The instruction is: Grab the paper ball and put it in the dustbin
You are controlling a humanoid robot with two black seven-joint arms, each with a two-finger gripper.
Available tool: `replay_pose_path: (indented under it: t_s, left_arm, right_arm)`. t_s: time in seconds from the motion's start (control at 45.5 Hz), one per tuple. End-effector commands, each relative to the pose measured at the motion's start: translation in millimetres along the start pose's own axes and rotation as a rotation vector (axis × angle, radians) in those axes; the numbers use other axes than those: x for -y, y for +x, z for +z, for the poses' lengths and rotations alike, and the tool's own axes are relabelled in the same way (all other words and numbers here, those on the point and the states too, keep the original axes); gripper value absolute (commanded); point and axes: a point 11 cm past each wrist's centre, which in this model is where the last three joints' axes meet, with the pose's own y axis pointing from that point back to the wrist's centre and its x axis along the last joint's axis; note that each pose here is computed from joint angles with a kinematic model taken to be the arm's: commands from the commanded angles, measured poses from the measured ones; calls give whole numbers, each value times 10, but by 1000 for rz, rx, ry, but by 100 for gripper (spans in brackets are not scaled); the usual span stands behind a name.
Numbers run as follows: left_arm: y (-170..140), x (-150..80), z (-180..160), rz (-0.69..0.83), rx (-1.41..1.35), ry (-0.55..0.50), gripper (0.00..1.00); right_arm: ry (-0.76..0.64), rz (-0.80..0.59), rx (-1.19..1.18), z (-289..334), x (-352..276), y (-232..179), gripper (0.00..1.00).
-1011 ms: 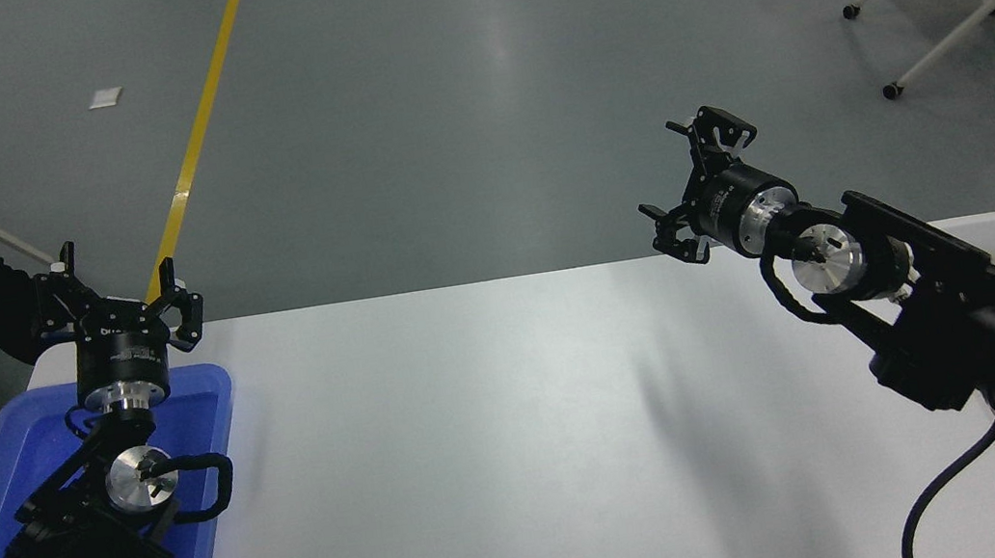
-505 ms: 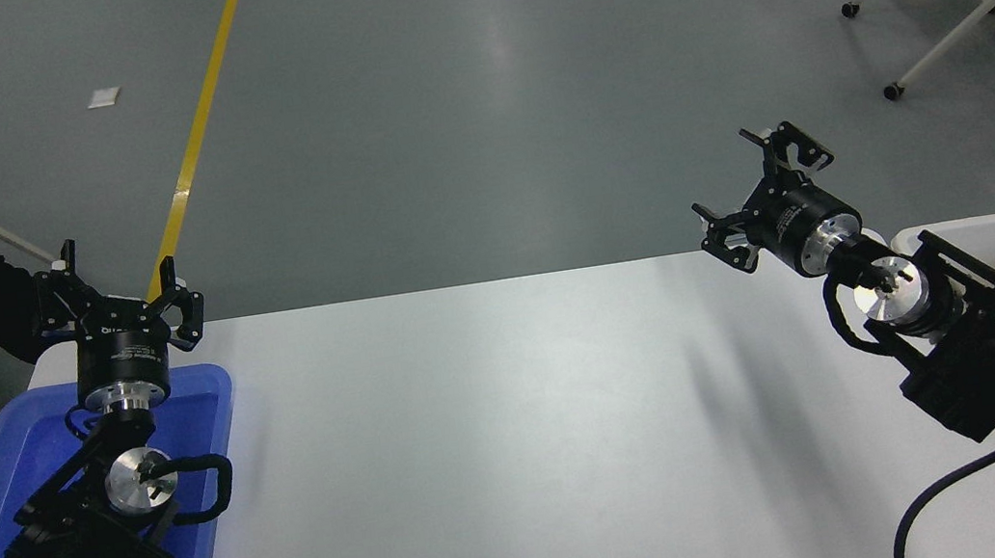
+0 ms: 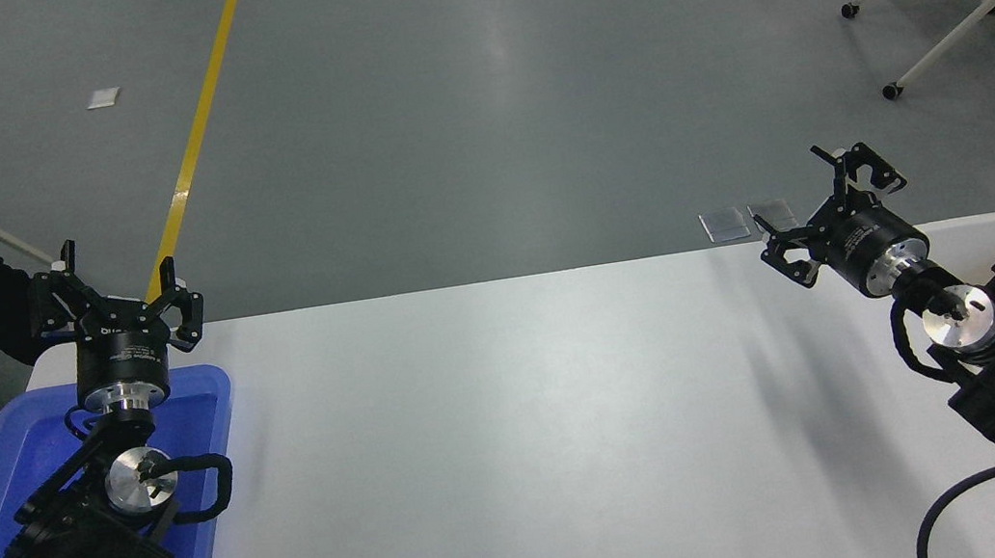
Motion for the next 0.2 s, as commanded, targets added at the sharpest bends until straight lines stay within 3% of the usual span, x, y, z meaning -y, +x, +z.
replay_pose_path:
  t_s: [0.0, 0.176]
  left_arm:
    - [6, -5, -1, 2, 0, 0, 99]
    - [0, 0, 1, 0, 0, -1, 99]
  right_arm:
    - [3, -2, 1, -3, -16, 24, 100]
    - [0, -2, 2, 13, -12, 19, 100]
